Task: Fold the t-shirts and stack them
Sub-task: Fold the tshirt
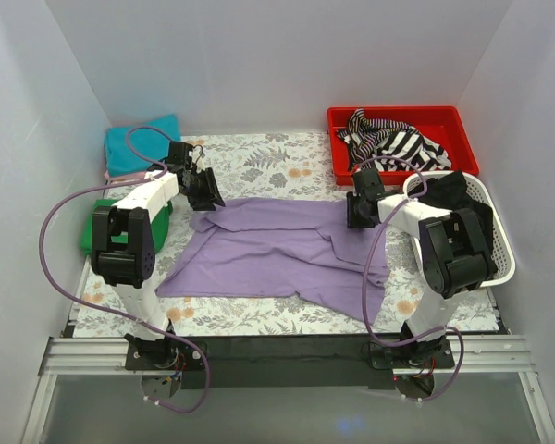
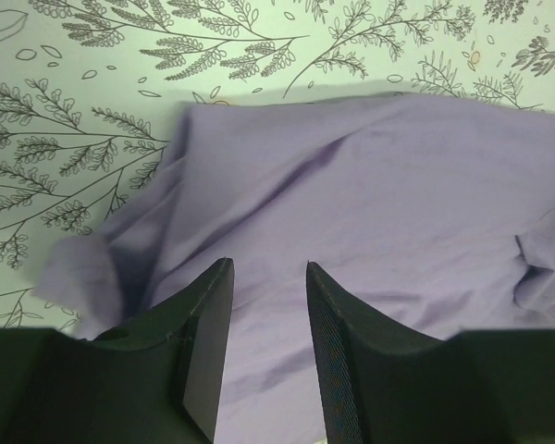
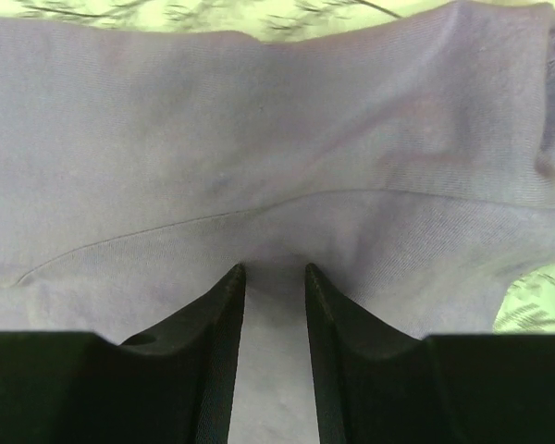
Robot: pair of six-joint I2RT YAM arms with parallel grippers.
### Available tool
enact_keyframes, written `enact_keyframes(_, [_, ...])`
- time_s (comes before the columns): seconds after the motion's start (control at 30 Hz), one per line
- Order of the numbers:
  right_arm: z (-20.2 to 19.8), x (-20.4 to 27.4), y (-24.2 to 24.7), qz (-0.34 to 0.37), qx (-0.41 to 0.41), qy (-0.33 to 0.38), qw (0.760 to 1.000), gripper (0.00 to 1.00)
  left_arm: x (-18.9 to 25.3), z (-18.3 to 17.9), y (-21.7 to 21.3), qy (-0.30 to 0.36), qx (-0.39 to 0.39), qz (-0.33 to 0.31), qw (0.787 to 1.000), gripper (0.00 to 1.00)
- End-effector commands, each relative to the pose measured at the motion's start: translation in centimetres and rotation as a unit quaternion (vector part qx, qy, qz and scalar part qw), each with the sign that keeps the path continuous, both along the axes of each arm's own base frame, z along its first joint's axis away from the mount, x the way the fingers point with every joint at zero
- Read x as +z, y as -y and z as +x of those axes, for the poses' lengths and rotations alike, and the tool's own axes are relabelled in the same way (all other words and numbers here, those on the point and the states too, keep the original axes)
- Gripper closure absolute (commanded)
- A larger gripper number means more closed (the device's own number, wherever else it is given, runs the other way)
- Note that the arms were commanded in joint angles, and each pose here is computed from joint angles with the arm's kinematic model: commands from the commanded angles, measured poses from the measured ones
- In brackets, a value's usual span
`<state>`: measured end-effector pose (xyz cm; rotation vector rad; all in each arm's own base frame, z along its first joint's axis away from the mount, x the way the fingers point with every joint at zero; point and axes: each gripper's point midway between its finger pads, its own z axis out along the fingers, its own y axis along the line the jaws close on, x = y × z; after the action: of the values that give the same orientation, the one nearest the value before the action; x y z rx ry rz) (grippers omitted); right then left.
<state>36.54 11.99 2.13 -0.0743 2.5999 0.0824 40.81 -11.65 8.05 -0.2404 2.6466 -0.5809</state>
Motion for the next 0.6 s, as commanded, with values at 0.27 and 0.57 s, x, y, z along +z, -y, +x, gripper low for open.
enact_keyframes(0.27, [1.4, 4.8, -0.3, 0.039, 0.058, 0.041, 0.997, 0.62, 3.2, 1.9, -2.4, 0.066, 0.037, 0.062, 0.995, 0.55])
enact_keyframes(0.57, [1.7, 10.4, -3.9, 0.106, 0.105, 0.085, 0.985, 0.60, 2.4, -0.5, -6.2, 0.049, 0.100, 0.142, 0.984, 0.50])
